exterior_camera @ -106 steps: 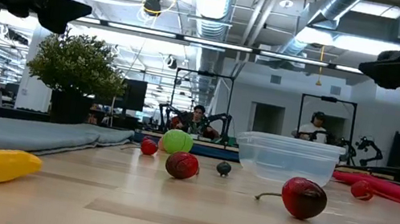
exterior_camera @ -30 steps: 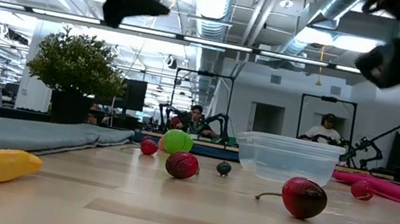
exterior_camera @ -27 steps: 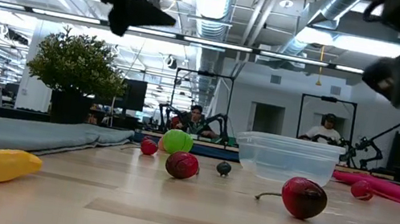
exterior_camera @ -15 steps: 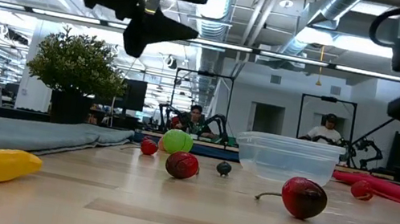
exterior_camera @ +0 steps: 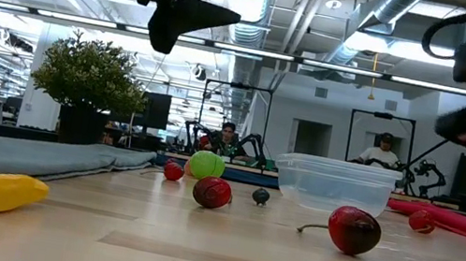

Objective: Pick and placing Produce into tupperware
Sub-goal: Put the red cherry into the transparent bin

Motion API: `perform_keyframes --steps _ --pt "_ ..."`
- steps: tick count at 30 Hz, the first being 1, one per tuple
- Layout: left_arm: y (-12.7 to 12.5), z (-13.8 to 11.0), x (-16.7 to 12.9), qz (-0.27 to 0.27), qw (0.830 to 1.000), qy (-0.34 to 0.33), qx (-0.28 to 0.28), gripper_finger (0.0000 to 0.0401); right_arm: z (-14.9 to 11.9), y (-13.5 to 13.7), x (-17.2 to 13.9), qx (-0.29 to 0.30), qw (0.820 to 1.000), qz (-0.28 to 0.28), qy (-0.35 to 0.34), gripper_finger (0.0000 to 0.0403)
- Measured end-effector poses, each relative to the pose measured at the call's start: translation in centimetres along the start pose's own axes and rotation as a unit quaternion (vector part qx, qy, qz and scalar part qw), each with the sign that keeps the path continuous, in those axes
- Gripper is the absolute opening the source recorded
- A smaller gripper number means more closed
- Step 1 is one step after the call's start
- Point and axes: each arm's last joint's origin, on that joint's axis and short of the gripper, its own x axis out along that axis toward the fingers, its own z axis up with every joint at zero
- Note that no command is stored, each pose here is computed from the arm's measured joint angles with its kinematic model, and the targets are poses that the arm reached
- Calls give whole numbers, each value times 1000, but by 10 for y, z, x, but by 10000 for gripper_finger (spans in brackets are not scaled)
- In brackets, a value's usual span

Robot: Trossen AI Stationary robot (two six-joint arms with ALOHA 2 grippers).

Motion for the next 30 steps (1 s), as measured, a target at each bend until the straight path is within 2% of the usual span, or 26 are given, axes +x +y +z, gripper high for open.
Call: perform_keyframes --steps 3,5,7,17,23,30 --pt "0 0 0 0 1000 -2 0 270 6 1 2 -62 998 6 -25 128" --pt "1 1 0 1 1000 -2 -1 270 9 1 2 -124 992 8 -39 128" --pt "1 1 0 4 1000 -4 0 270 11 3 3 -156 986 11 -50 128" --pt "2 2 0 23 1000 -13 13 270 30 -9 12 -189 976 -20 -109 121" --pt "3 1 0 25 1000 -8 15 270 28 -22 35 -177 982 -37 -52 121" --pt "3 1 0 24 1000 -8 17 270 23 -29 55 -213 975 -58 2 121"
